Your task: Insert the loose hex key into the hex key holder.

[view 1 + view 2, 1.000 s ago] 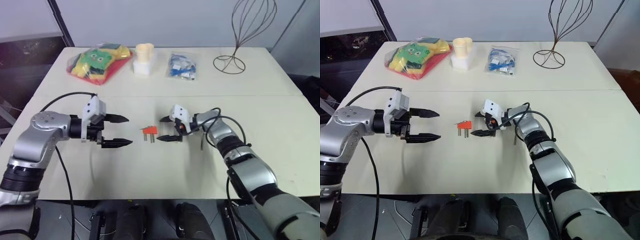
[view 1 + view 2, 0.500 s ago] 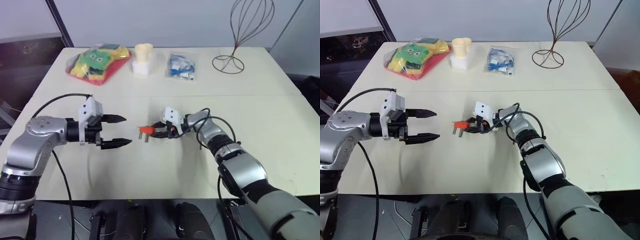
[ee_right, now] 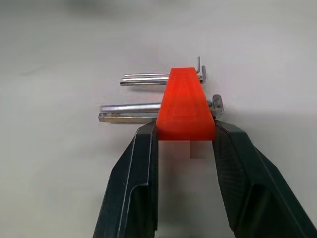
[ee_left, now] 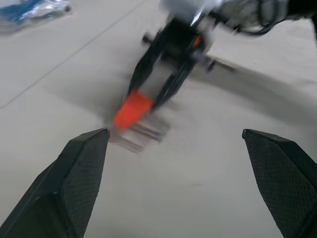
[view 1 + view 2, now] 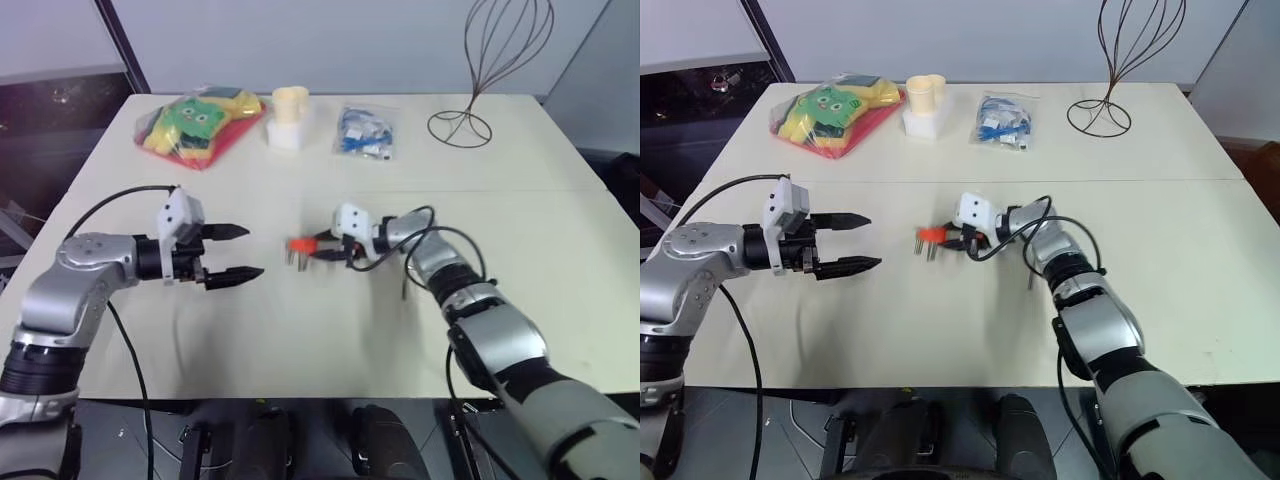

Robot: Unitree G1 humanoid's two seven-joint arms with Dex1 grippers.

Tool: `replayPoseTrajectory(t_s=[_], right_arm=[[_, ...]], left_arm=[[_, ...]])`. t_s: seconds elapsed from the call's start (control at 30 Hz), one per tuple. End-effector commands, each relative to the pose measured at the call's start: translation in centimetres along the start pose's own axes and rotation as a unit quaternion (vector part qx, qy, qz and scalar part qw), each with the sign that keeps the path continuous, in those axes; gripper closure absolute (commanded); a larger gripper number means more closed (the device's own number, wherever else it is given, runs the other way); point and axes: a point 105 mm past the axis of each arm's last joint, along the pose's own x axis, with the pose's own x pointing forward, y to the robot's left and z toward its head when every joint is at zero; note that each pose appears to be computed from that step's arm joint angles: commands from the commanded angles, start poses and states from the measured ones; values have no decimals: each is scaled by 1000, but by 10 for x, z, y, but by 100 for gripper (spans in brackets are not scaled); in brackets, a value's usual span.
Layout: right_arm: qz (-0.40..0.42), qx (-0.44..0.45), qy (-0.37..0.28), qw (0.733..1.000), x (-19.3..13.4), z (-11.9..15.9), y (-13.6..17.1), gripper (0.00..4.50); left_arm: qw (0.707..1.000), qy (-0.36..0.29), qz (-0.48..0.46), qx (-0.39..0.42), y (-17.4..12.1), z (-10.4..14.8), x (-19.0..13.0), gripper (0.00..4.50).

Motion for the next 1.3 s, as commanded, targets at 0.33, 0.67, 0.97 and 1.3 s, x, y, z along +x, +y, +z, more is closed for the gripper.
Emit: replayPoseTrajectory(t_s=[0.33,0.67,0.97,1.3], right_arm=[[-109,-525,23,844,-66,88,-38,348],[-146,-564,-3,813,-74,101,-40,348],[-155,-560,-15,814,-73,106,-38,348],[-150,-550,-20,822,-70,106,-32,348]], left_arm=[[991,-123,24,-52,50,52,13,0],[982,-160,-67,-80,35,67,57,0],[980,-167,-83,-67,37,67,85,0],[977,-184,-87,-68,40,72,94,0]])
